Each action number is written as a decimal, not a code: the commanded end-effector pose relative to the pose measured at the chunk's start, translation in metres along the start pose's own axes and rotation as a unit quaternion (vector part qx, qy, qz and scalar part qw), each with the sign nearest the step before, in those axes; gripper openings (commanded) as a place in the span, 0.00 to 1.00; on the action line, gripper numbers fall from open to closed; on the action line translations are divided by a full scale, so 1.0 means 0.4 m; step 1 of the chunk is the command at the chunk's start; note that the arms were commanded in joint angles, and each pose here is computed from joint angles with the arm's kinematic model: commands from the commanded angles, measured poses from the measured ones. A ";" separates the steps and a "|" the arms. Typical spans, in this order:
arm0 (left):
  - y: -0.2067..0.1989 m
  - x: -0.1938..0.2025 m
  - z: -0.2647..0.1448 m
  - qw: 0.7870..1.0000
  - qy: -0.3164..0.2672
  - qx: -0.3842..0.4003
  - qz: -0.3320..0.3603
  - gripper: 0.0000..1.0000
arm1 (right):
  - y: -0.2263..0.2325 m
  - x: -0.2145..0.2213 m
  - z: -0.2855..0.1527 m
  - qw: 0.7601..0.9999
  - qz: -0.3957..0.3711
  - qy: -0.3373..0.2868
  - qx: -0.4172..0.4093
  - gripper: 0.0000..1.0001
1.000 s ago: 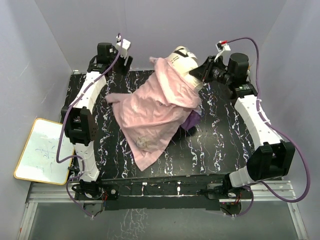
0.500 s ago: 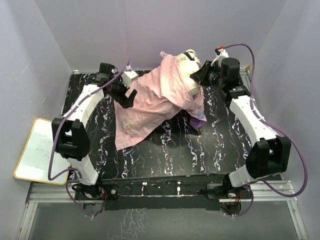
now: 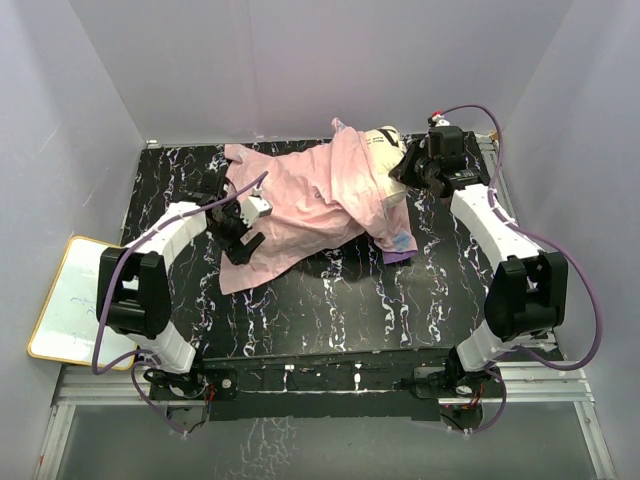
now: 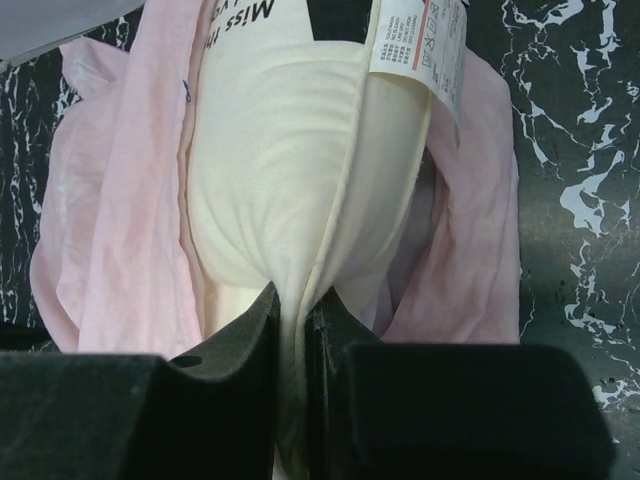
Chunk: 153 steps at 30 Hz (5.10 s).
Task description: Remove the pillowcase from the pillow
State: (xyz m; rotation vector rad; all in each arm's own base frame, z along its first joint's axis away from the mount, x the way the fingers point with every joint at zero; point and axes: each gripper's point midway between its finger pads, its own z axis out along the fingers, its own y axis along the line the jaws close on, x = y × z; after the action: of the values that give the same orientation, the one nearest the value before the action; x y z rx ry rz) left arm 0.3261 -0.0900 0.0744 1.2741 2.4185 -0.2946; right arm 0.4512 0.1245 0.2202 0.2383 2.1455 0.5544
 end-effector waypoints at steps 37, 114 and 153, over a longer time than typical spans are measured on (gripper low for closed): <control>0.633 0.114 -0.382 0.901 -0.060 -0.416 -0.109 0.00 | 0.028 -0.399 -0.157 0.985 0.048 -0.154 -0.059 0.08; 0.149 -1.008 -1.028 0.677 -0.614 -0.397 0.084 0.00 | -0.369 -0.130 -0.139 0.935 0.112 -0.175 0.287 0.10; 0.328 -0.094 -0.088 0.891 -0.192 -0.273 -0.309 0.97 | -0.502 0.065 -0.278 0.889 0.031 -0.355 0.289 0.98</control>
State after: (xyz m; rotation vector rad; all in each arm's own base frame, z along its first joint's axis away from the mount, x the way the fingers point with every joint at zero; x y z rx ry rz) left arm 0.4586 -0.0283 0.1346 0.3048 2.2616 0.0502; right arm 0.3360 -0.0887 0.1243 0.9173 1.7303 -0.2985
